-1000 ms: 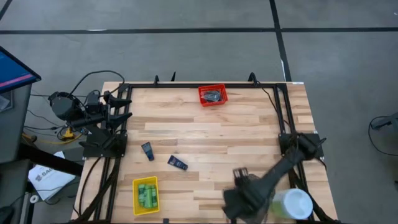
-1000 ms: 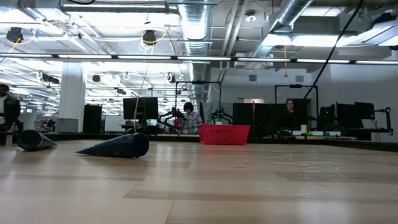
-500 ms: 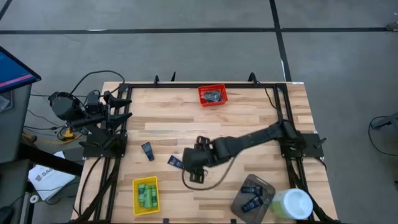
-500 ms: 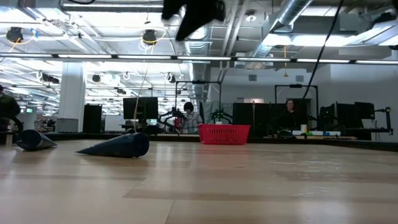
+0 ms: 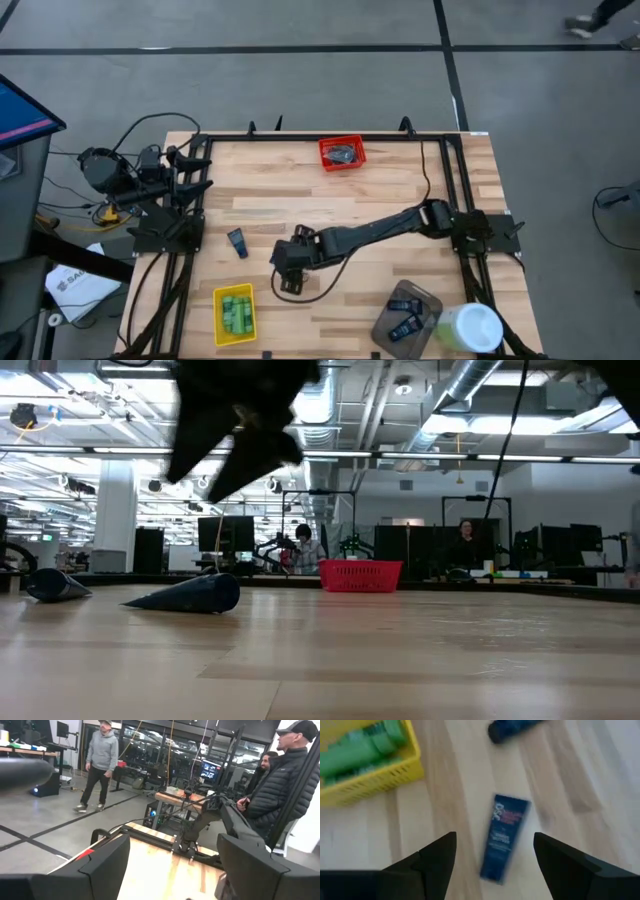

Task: Pick & Place Travel size toiletries
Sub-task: Put the blue shave cream into the black bin

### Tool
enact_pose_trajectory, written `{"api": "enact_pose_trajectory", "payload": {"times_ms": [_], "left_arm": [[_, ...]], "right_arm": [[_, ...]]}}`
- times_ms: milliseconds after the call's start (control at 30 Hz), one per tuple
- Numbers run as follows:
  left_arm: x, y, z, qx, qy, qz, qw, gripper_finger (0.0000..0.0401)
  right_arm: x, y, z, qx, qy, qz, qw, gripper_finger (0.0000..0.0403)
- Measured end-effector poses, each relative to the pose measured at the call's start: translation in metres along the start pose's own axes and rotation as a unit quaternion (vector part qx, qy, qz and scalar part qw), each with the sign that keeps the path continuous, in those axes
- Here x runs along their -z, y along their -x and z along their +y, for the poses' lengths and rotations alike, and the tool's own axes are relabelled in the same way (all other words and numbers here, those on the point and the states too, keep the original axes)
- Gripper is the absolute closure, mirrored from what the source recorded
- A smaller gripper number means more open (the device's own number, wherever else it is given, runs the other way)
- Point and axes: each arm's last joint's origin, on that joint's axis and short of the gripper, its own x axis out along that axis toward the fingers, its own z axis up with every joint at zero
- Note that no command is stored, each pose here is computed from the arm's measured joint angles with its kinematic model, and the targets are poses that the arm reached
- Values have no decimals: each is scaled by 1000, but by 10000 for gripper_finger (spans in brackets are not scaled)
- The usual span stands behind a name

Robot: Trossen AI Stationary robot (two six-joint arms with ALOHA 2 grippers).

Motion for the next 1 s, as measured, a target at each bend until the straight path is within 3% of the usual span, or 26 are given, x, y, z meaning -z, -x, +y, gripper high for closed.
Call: {"api": "enact_pose_trajectory", "payload": {"times_ms": [267, 533, 733, 1000], "left_arm": [[0, 0, 0, 0, 0, 0, 1000, 104], [0, 0, 0, 0, 0, 0, 1000, 104], [0, 0, 0, 0, 0, 0, 1000, 104], [0, 0, 0, 0, 0, 0, 1000, 104]], "right_arm": [[5, -37, 8, 2, 5, 13, 1000, 144], [20, -70, 5, 34, -8, 77, 996, 144], [30, -72, 3, 45, -2, 111, 993, 146], [29, -72, 0, 43, 3, 120, 992, 205]]}}
